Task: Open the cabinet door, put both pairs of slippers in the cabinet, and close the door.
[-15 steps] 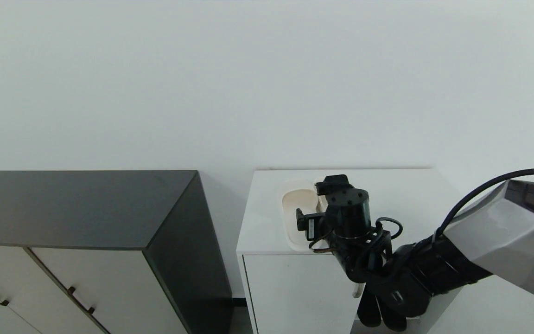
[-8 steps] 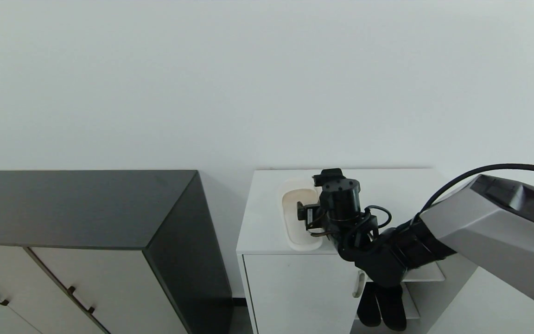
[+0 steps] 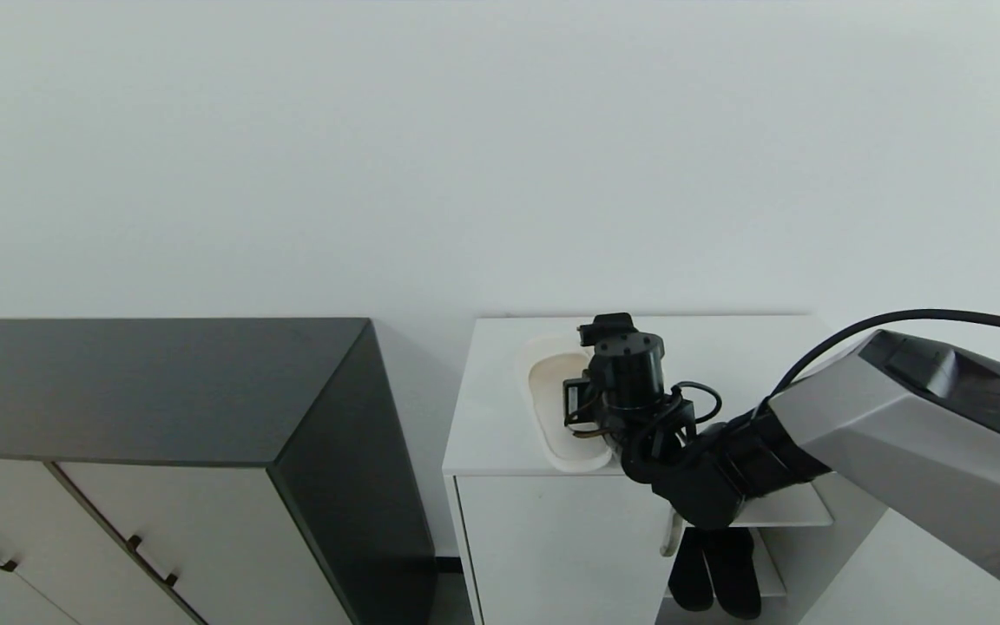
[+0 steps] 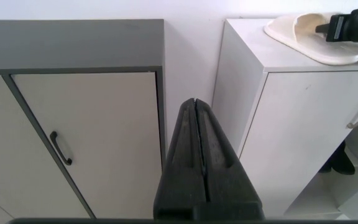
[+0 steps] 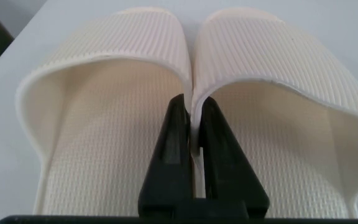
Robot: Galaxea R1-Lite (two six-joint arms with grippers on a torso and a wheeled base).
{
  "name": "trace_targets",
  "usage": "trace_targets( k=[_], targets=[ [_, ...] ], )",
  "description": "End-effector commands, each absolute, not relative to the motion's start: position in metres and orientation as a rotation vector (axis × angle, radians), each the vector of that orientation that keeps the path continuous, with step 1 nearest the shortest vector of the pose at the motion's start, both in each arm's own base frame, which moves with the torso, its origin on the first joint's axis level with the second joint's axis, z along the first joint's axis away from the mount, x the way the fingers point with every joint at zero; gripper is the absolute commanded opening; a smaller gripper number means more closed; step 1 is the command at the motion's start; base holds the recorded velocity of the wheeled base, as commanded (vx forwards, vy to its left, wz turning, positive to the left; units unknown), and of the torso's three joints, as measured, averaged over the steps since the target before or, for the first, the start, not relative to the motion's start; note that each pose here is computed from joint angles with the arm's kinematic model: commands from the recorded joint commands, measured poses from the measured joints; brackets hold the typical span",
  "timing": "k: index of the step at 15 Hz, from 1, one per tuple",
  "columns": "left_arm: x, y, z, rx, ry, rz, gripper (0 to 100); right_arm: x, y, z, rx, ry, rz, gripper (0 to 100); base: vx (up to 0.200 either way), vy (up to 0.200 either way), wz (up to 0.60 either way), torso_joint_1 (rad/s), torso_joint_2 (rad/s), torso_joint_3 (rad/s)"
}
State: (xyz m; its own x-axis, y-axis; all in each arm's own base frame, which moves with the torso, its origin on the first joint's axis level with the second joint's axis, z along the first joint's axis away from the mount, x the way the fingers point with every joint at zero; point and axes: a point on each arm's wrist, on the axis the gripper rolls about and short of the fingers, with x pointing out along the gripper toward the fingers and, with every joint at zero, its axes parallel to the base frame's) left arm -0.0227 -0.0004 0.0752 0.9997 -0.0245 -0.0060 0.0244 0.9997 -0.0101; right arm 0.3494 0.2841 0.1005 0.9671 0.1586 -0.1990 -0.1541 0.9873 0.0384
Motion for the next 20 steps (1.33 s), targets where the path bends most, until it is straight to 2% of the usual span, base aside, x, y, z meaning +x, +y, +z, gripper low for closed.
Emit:
trace_targets(
  k=[1,6,9,16,20],
  targets=[
    [-0.023,0.0,0.076,-0.009,0.006,-0.025,0,0.34,0.285,0.115,0.025,0.182,0.175,0,0.0,0.0,0.0,0.0,0.0,0.0],
    [-0.023,0.0,0.075,-0.006,0.006,-0.025,0,0.277,0.254,0.152,0.008,0.189,0.253,0,0.0,0.0,0.0,0.0,0.0,0.0],
    [-0.023,0.0,0.075,-0.006,0.006,-0.025,0,0.214,0.207,0.159,0.012,0.23,0.427,0,0.0,0.0,0.0,0.0,0.0,0.0],
    [-0.023,0.0,0.075,-0.006,0.008,-0.026,0,0.209,0.206,0.154,-0.01,0.25,0.451,0,0.0,0.0,0.0,0.0,0.0,0.0],
    [-0.023,0.0,0.075,-0.008,0.008,-0.026,0,0.208,0.207,0.147,-0.025,0.271,0.45,0,-0.2,0.0,0.0,0.007,0.0,0.001]
  ],
)
